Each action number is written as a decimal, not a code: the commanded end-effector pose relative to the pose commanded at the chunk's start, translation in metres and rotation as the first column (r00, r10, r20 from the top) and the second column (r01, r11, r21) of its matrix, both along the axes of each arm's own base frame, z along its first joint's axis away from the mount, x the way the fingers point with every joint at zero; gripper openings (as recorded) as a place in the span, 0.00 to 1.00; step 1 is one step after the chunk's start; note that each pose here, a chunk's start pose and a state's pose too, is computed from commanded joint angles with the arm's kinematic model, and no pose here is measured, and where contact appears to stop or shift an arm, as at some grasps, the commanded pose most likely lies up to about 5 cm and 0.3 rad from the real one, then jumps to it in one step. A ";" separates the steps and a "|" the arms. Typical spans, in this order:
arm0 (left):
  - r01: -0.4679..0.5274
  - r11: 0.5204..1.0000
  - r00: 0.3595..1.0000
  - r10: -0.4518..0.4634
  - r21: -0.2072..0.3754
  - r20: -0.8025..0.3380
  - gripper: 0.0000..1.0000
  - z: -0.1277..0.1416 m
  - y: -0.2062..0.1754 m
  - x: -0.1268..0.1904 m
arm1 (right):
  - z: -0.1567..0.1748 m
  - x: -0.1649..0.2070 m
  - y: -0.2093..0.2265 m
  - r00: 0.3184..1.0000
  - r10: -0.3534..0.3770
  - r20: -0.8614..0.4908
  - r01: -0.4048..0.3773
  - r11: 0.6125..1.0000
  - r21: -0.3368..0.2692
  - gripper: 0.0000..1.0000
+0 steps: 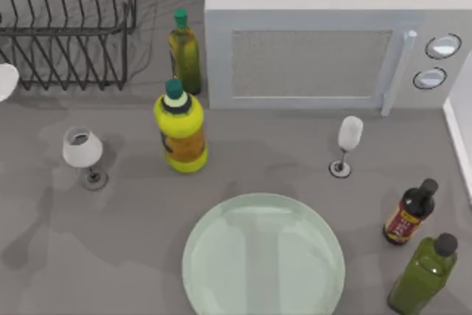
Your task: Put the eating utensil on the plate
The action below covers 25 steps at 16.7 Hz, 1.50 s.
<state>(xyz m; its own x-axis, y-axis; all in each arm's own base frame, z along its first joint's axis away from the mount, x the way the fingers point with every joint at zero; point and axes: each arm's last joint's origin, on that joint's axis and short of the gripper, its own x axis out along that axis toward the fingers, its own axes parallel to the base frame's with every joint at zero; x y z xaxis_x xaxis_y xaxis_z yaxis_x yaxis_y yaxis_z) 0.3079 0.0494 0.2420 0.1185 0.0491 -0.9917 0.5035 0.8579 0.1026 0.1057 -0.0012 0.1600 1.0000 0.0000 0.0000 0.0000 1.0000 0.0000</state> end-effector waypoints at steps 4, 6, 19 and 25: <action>-0.252 0.967 0.964 0.254 -0.044 0.081 0.00 0.019 -0.055 0.009 | 0.000 0.000 0.000 1.000 0.000 0.000 0.000 1.000 0.000 1.00; -0.408 0.908 0.904 0.417 -0.100 0.097 0.00 0.026 -0.087 0.009 | 0.000 0.000 0.000 1.000 0.000 0.000 0.000 1.000 0.000 1.00; -0.988 -0.066 -0.044 0.988 -0.140 -0.151 0.00 -0.012 -0.289 -0.046 | 0.000 0.000 0.000 1.000 0.000 0.000 0.000 1.000 0.000 1.00; -0.923 -0.378 -0.368 0.922 -0.075 -0.117 0.00 -0.051 -0.339 -0.078 | 0.000 0.000 0.000 1.000 0.000 0.000 0.000 1.000 0.000 1.00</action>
<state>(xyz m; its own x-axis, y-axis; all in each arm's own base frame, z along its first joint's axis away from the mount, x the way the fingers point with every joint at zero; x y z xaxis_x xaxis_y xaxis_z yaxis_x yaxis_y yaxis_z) 0.2297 -0.2892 0.1912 0.0236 0.0108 -0.9997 -0.9887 0.1486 -0.0217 0.1057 -0.0012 0.1600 1.0000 0.0000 0.0000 0.0000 1.0000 0.0000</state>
